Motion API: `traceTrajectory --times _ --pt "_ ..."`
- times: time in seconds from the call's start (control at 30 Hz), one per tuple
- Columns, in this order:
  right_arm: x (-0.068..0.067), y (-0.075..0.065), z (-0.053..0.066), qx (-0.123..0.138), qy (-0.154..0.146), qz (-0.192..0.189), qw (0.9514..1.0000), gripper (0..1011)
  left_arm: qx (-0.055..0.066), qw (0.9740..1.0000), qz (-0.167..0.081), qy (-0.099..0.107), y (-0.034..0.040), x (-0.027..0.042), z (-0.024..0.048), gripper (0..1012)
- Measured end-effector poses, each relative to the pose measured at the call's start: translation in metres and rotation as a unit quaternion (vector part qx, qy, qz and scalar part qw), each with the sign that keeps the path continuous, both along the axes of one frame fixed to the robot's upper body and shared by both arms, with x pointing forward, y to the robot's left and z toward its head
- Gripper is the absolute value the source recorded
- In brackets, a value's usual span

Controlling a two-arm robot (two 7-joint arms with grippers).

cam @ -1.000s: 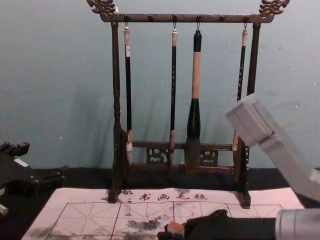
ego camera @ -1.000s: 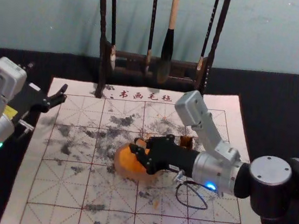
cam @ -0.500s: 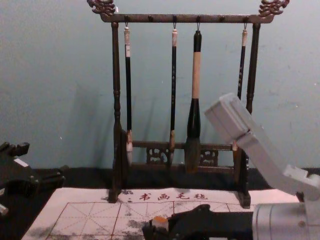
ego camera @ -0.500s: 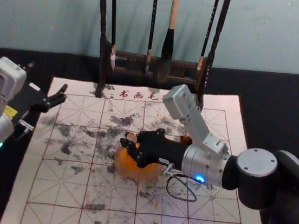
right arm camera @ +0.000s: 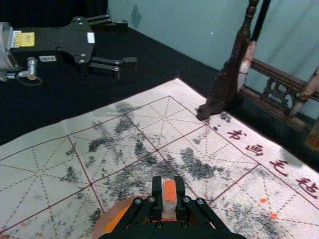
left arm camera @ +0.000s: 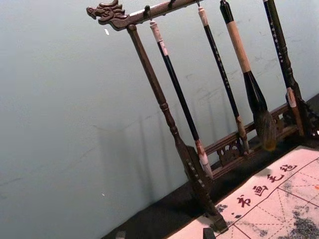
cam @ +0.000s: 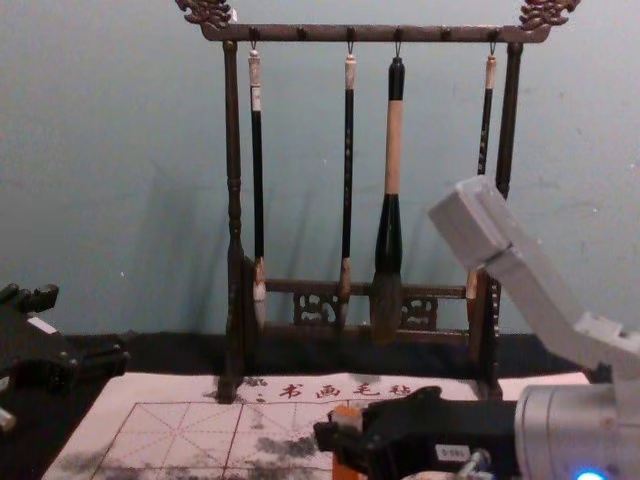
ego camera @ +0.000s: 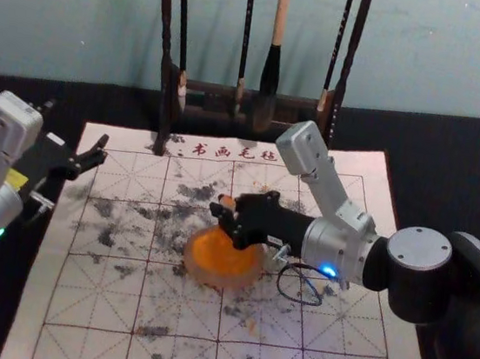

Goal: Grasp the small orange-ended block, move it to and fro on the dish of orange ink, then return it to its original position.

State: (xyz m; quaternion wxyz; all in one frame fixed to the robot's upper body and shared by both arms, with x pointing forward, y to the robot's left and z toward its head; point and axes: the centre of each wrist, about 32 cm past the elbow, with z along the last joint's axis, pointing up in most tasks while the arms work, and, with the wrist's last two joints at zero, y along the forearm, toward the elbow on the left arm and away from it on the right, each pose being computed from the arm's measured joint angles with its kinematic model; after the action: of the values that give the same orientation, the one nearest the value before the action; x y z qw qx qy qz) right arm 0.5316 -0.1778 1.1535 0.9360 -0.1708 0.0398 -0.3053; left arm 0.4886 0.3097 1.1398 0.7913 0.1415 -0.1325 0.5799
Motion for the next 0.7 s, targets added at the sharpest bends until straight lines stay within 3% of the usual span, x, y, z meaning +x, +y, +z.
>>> traceTrajectory --times 0.7 --pt "-0.011 -0.019 0.005 0.001 -0.002 -0.012 0.9999 110 0.000 1.0000 0.000 0.000 0.0000 0.0000 0.0000 1001"
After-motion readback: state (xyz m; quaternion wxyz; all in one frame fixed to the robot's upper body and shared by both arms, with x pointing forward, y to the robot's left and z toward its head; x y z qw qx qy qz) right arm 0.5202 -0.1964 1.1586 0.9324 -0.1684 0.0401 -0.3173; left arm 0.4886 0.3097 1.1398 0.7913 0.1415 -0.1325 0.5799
